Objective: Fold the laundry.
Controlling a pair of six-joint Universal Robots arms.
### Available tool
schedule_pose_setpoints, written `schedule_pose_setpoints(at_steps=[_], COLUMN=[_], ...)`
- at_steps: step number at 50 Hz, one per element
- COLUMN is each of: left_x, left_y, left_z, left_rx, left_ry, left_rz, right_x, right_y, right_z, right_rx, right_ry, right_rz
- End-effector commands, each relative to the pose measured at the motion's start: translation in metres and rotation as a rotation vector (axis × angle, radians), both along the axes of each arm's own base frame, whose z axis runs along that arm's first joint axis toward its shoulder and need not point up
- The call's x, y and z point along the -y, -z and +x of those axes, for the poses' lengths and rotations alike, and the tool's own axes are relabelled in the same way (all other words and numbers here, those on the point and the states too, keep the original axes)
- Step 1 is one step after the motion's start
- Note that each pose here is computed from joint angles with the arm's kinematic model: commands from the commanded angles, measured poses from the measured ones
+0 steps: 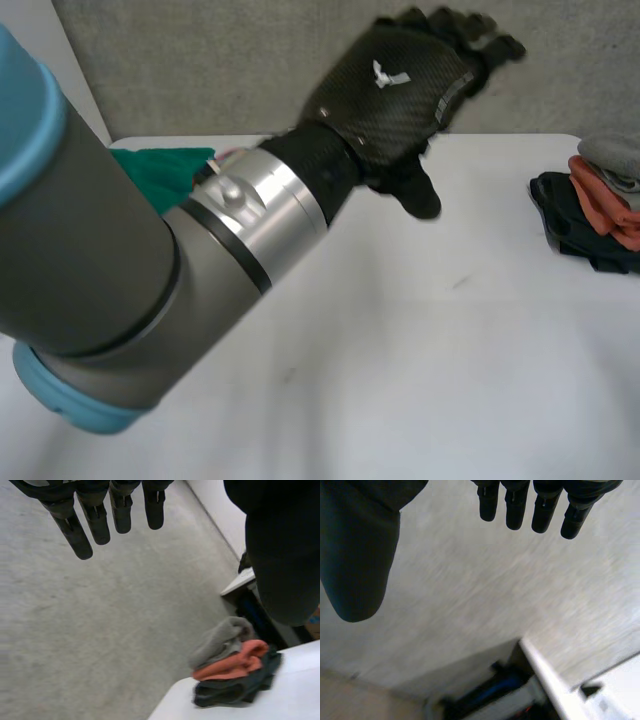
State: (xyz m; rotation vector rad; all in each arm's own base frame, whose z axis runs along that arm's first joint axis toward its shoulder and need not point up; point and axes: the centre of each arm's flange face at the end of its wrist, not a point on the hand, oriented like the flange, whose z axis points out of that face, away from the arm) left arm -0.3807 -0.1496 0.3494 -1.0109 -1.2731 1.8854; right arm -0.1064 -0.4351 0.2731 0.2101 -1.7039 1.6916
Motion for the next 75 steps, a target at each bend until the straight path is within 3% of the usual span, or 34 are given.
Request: schedule_pose_setpoints(at_steps=[1,2,4,5,9,11,18,25,33,40,47,56,62,67,72,75], left_x=[0.081,0.102,0.125,0.138,0.201,0.231,0.278,0.319,0.335,0.331,0.303,0.218,0.153,0.129,0.128,0.13], left_y=[-0.021,-0.019,-0.011,-0.005,0.039,0.073,0.165,0.219,0.234,0.226,0.164,0.003,-0.054,-0.054,0.006,0.04], left_z=[0.046,0.06,0.074,0.082,0.12,0.137,0.151,0.162,0.16,0.153,0.13,0.109,0.096,0.078,0.036,0.024], left_rx=[-0.071,-0.066,-0.049,-0.034,0.083,0.184,0.461,0.476,0.462,0.455,0.389,-0.048,-0.227,-0.263,-0.15,-0.066], left_ry=[-0.389,-0.466,-0.528,-0.56,-0.693,-0.734,-0.66,-0.654,-0.665,-0.659,-0.667,-0.539,-0.389,-0.316,-0.261,-0.277], left_rz=[-0.013,-0.006,0.009,0.019,0.058,0.07,0.027,0.028,0.005,-0.005,-0.036,-0.016,0.009,0.044,0.166,0.222], right_x=[-0.026,-0.034,-0.044,-0.058,-0.091,-0.102,-0.13,-0.132,-0.131,-0.129,-0.129,-0.124,-0.122,-0.122,-0.123,-0.123], right_y=[-0.053,-0.05,-0.042,-0.03,0.006,0.023,0.092,0.114,0.117,0.116,0.116,0.108,0.096,0.089,0.082,0.08], right_z=[0.105,0.128,0.16,0.198,0.259,0.272,0.299,0.301,0.298,0.297,0.297,0.291,0.285,0.283,0.281,0.28], right_rx=[0.065,0.079,0.083,0.098,0.119,0.113,0.036,-0.03,-0.025,-0.029,-0.029,-0.034,-0.041,-0.04,0.011,0.051], right_ry=[-0.379,-0.462,-0.568,-0.686,-0.851,-0.87,-0.889,-0.868,-0.858,-0.855,-0.844,-0.791,-0.738,-0.715,-0.693,-0.687], right_rz=[-0.315,-0.327,-0.324,-0.295,-0.178,-0.11,0.18,0.253,0.259,0.251,0.249,0.226,0.196,0.18,0.158,0.158])
